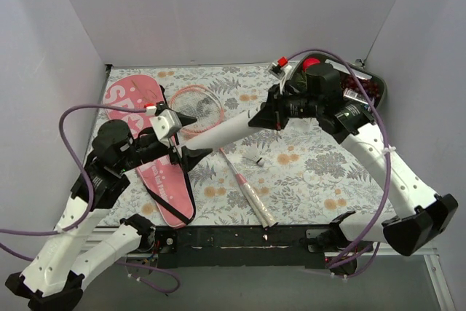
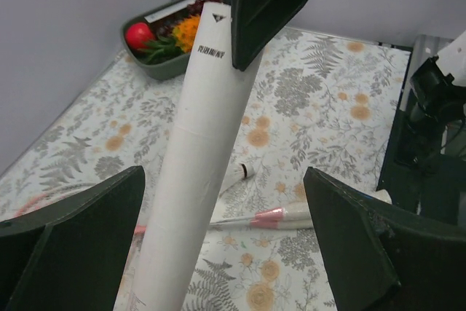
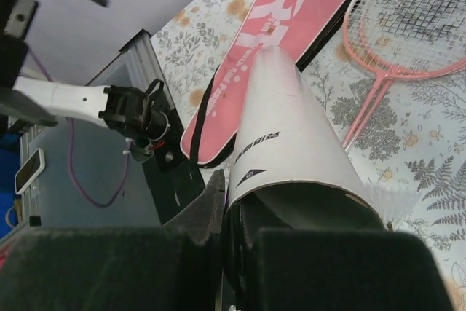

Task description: Pack up the badminton gear

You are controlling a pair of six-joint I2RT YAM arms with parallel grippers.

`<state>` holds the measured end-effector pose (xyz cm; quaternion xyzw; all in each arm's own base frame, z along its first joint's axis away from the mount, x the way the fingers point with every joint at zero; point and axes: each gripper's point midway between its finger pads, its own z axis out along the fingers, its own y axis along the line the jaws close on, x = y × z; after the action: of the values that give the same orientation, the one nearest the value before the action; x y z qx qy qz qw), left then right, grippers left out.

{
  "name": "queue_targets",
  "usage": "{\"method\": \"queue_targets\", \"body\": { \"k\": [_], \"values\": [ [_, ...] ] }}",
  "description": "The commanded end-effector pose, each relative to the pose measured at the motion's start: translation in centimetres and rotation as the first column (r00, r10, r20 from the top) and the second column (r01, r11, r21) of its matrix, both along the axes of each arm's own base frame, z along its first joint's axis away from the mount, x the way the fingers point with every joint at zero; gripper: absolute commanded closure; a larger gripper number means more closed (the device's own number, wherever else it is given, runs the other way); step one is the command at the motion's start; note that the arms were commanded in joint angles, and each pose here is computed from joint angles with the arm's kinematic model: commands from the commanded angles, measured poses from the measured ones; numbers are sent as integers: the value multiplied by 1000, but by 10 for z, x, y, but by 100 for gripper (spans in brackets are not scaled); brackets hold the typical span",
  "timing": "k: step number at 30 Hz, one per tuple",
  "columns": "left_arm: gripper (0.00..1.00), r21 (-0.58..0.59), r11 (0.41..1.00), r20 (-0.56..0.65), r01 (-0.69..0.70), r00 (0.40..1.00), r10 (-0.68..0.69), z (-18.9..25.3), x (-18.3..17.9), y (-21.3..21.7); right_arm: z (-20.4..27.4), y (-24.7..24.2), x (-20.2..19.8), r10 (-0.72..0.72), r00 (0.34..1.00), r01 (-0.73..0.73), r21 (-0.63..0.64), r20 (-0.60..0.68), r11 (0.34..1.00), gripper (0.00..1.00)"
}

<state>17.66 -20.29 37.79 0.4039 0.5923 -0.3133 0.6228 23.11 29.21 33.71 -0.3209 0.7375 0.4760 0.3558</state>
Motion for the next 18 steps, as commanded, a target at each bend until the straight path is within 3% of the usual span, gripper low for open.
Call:
{"method": "queue_targets", "body": {
  "k": [1,18],
  "values": [
    [8,40,995,-81,92,993,-88,-28,-3,-19,30,-15,-37,76,992,-82,55,105,995,99],
    [7,118,969,-214,218,958,-190,-79,-8,-60,31,-1,-104,311,945,-324,139,105,936,99]
  ]
}}
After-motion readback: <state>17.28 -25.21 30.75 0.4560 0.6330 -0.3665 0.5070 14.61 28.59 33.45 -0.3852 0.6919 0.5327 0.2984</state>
